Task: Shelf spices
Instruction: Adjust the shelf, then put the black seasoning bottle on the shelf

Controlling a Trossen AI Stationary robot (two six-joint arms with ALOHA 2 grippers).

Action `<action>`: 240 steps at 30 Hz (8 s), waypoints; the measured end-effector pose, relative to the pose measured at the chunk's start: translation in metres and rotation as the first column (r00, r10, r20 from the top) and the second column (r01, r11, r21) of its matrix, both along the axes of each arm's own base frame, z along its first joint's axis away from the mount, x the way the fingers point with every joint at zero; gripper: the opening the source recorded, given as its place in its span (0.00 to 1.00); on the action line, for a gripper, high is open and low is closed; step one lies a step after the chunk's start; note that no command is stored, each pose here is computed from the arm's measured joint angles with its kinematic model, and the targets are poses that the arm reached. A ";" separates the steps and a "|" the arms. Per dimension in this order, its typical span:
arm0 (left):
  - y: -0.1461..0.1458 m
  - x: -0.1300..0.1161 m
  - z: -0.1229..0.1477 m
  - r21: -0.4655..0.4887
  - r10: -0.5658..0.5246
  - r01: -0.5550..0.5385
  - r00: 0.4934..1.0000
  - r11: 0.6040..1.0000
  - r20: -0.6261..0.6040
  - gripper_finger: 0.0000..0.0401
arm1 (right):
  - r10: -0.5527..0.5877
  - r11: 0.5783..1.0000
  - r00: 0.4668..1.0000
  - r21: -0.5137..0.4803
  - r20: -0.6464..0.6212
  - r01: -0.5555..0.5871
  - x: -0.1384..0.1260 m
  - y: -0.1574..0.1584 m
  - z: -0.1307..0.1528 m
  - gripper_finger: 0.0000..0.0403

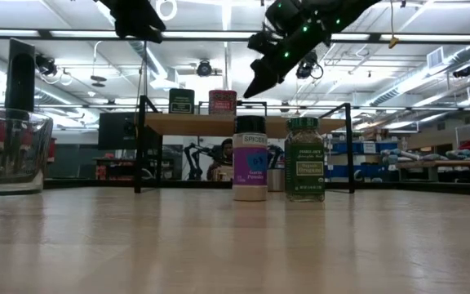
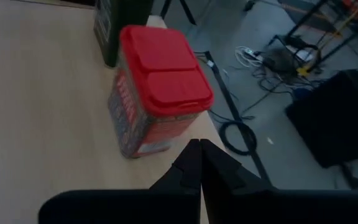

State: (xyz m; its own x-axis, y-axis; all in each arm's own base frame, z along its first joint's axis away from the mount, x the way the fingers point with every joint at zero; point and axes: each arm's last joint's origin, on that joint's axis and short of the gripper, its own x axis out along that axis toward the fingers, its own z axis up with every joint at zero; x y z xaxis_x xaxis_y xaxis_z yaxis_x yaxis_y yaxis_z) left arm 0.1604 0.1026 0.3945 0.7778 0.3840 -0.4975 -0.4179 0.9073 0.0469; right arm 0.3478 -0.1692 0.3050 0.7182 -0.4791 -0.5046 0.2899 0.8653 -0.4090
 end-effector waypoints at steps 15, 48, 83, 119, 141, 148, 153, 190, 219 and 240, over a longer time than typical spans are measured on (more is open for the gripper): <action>-0.002 0.001 0.000 0.007 -0.016 0.016 1.000 1.000 -0.002 0.71 | -0.322 0.947 0.944 0.027 0.069 0.321 -0.091 0.075 0.044 0.00; -0.002 0.001 0.000 0.011 -0.018 0.018 1.000 1.000 -0.003 0.71 | -0.608 0.758 0.766 0.443 0.211 0.480 -0.202 0.098 -0.049 0.00; -0.002 0.001 0.000 0.008 -0.017 0.017 1.000 1.000 -0.003 0.71 | -0.404 0.837 0.910 0.440 0.096 0.325 -0.180 0.078 -0.066 0.00; -0.002 0.001 0.000 0.008 -0.016 0.016 1.000 1.000 -0.003 0.71 | -0.396 0.827 0.913 0.470 0.096 0.309 -0.175 0.090 -0.067 0.00; -0.002 0.001 0.000 0.011 -0.017 0.017 1.000 1.000 -0.003 0.71 | -0.413 0.821 0.907 0.465 0.085 0.330 -0.172 0.103 -0.068 0.00; -0.002 0.001 0.000 0.011 -0.017 0.017 1.000 1.000 -0.003 0.71 | -0.420 0.810 0.905 0.477 0.065 0.342 -0.172 0.110 -0.070 0.00; -0.002 0.001 0.000 0.011 -0.017 0.017 1.000 1.000 -0.003 0.71 | -0.489 0.809 0.869 0.409 0.072 0.422 -0.173 0.112 -0.071 0.00; -0.046 0.126 -0.055 -0.050 -0.484 0.481 0.873 0.875 -0.062 0.71 | 0.242 0.969 0.669 -0.140 0.703 -0.204 -0.185 0.158 0.029 0.10; -0.085 0.210 -0.164 -0.211 -0.506 0.460 0.798 0.862 -0.328 0.99 | 0.209 0.977 0.679 -0.130 0.703 -0.167 -0.185 0.157 0.029 0.49; -0.084 0.219 -0.178 -0.227 -0.492 0.438 0.808 0.870 -0.324 0.98 | 0.209 0.977 0.681 -0.129 0.702 -0.167 -0.185 0.157 0.029 0.48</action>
